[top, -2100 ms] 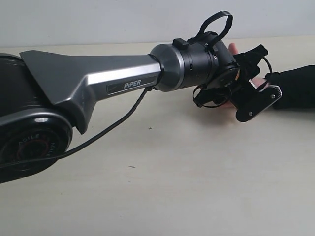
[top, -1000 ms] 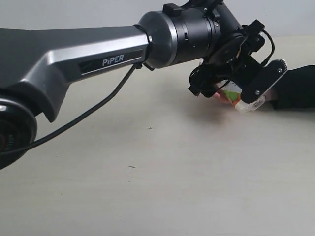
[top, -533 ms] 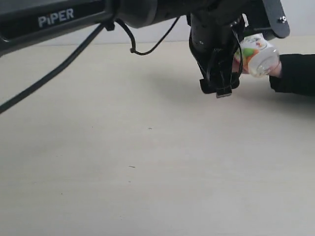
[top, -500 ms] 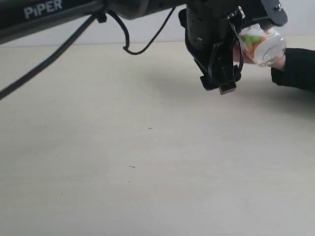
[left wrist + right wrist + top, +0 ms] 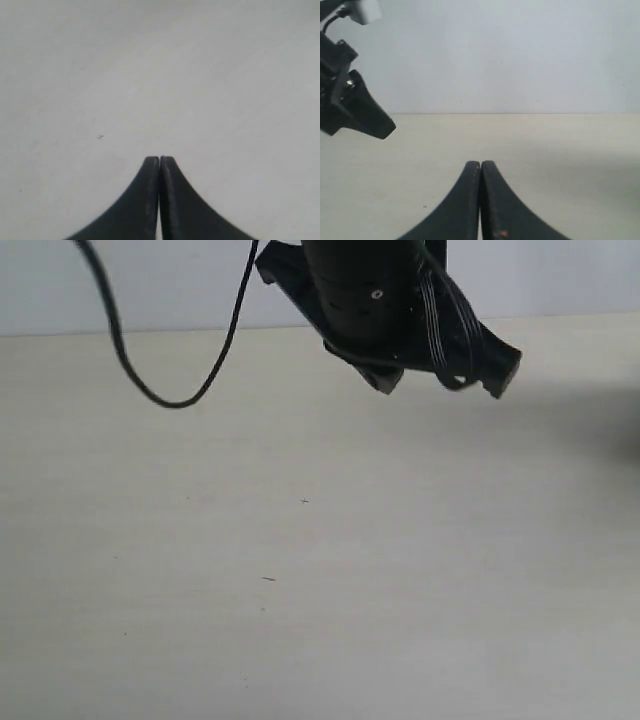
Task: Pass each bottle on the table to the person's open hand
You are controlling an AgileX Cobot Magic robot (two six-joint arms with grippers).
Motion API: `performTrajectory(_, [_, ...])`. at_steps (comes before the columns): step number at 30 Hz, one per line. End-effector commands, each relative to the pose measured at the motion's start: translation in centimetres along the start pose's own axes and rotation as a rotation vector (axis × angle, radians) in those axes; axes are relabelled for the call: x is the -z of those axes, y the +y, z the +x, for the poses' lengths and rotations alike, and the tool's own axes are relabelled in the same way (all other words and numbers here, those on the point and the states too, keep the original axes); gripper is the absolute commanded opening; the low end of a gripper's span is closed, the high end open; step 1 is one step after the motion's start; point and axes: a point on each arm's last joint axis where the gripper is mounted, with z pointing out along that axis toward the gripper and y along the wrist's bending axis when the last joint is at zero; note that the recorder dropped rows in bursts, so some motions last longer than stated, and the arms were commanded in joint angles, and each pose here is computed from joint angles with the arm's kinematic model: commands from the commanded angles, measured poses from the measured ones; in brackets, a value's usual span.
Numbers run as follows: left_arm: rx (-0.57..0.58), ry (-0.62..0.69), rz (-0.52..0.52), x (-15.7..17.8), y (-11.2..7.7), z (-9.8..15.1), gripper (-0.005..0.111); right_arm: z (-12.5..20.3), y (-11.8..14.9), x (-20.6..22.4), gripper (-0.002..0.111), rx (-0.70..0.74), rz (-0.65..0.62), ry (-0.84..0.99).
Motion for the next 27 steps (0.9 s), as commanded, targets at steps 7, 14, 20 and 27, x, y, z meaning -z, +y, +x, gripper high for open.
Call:
performTrajectory(7, [-0.155,-0.506,0.460,9.5,-3.4,13.1,0.002,0.1,0.0,0.0,0.000,0.010,0.003,-0.004])
performTrajectory(14, [-0.113,-0.571,0.522,15.0,0.4,16.9,0.002,0.1,0.0,0.0,0.000,0.010,0.003,-0.004])
performTrajectory(20, [-0.123,-0.598,0.523,15.6,0.9,17.1,0.002,0.1,0.0,0.0,0.000,0.010,0.003,-0.004])
performTrajectory(27, [0.098,-0.359,0.372,13.9,3.2,18.2,0.002,0.1,0.0,0.0,0.000,0.010,0.003,-0.004])
